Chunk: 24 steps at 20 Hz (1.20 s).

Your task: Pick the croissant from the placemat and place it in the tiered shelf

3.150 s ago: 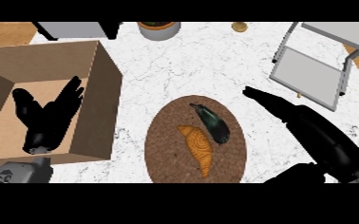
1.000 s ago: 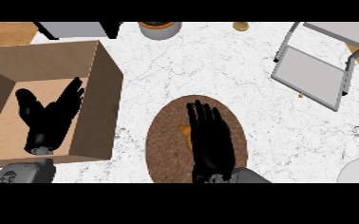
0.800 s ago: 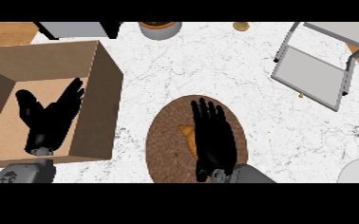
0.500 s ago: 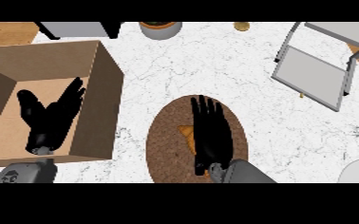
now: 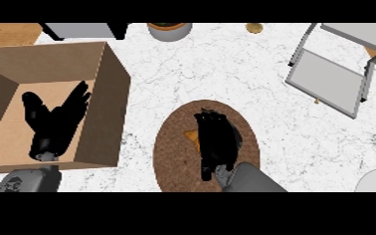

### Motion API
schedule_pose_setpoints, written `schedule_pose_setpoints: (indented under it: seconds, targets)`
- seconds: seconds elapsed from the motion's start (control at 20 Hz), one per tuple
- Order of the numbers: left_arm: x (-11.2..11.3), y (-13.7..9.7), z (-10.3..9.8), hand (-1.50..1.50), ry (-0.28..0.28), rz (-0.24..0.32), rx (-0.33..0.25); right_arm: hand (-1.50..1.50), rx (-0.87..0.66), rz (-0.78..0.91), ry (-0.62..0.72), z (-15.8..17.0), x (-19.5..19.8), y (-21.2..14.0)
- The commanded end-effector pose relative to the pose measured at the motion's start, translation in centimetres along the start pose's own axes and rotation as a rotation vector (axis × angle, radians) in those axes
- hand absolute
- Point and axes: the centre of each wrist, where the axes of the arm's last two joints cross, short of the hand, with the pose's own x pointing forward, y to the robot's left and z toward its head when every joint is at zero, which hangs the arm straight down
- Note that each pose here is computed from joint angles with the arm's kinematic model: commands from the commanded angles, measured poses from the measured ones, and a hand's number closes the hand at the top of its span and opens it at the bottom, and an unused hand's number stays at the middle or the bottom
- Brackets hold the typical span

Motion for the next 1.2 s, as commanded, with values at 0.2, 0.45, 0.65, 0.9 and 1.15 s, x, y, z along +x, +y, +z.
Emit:
schedule_pose_setpoints:
  seconds: [0.2,0.45,0.65,0.9,1.15]
  targets:
    - [-5.4,-0.1,1.2,0.00,0.110,0.032,0.003,1.50,0.121,0.059,-0.117,0.2,-0.3,3.0]
    - [-3.5,-1.4,0.5,0.00,0.110,0.041,0.012,1.50,0.062,0.013,-0.197,1.4,2.0,2.2]
    - [-3.7,0.1,0.7,0.00,0.112,0.049,0.023,1.50,-0.008,-0.295,0.179,-3.9,-6.2,-2.2]
    - [-4.1,-0.1,1.2,0.00,0.115,0.044,0.022,1.50,-0.170,-0.504,0.342,-6.8,-9.6,-7.9]
    - [-4.8,0.5,1.3,0.00,0.133,0.039,0.027,1.50,-0.399,-0.548,0.288,-4.4,-5.9,-13.9]
